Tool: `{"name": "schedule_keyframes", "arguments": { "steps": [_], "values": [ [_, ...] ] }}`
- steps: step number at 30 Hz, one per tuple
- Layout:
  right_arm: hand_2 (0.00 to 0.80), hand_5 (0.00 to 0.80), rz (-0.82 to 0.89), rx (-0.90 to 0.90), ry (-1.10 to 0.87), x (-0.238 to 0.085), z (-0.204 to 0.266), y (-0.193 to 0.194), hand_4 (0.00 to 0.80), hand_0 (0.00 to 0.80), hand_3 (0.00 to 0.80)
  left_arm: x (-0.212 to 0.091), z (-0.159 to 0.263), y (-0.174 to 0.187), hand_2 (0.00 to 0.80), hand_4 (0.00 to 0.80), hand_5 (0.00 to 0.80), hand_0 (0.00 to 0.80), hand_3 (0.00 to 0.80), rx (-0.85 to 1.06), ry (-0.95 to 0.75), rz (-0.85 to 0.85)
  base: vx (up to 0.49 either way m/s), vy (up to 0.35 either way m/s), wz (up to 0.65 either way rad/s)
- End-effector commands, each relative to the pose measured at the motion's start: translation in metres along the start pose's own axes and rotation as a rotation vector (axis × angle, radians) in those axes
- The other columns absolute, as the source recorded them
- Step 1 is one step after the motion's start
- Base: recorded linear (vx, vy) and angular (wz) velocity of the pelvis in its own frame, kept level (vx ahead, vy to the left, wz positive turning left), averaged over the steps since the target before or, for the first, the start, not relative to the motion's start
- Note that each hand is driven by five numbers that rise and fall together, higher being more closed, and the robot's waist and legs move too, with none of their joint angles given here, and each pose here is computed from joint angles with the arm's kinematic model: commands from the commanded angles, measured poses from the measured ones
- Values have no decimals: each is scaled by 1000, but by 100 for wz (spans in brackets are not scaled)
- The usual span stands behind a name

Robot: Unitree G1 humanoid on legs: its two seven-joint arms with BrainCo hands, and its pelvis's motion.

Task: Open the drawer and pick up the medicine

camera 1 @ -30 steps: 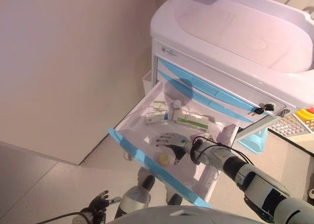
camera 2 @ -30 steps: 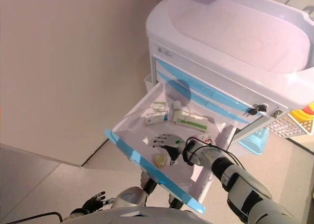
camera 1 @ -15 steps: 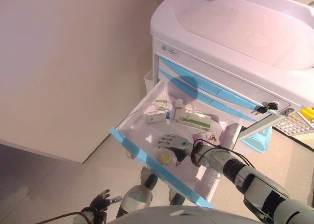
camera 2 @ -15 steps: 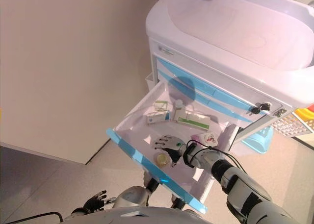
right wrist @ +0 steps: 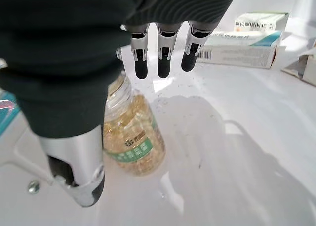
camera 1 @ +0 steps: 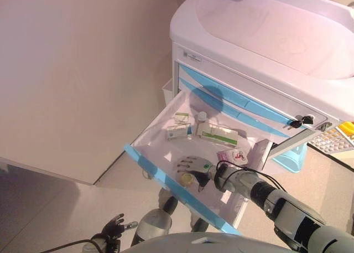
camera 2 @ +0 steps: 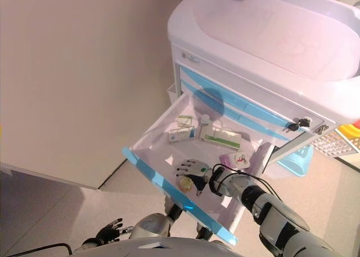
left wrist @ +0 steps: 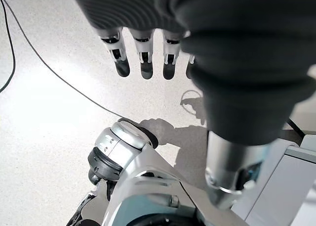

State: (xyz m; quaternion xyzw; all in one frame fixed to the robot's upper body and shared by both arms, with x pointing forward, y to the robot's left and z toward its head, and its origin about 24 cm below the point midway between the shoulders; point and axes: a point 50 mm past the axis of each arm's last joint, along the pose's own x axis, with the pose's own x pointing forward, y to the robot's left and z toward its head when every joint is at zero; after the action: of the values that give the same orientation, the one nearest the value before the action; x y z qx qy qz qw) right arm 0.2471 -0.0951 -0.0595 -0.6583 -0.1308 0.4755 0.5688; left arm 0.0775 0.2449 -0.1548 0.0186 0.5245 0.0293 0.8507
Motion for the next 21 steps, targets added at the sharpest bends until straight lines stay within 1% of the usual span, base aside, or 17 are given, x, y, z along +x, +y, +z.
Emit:
{"name": "schedule_keyframes", "arguments": {
  "steps": [1,18,19,20,21],
  "values": [
    [0,0,-65,-17,-82,8,15,-8,0,0,0,4,8,-5,0,0,0,0,0,66,-8,-26,0,0,0],
    [0,0,-56,-12,-51,10,13,-3,0,0,0,5,7,-9,0,0,0,0,0,72,-8,-39,1,2,1],
    [88,88,-56,-10,-51,9,13,-3,88,88,88,4,7,-9,0,0,0,0,0,72,-7,-39,0,0,0],
    [257,257,-53,-9,-49,9,13,-2,257,257,257,4,7,-9,0,0,0,0,0,73,-7,-39,0,0,0],
    [511,511,-51,-7,-49,9,13,-1,511,511,511,4,6,-9,0,0,0,0,0,71,-6,-39,0,0,0]
  ]
}}
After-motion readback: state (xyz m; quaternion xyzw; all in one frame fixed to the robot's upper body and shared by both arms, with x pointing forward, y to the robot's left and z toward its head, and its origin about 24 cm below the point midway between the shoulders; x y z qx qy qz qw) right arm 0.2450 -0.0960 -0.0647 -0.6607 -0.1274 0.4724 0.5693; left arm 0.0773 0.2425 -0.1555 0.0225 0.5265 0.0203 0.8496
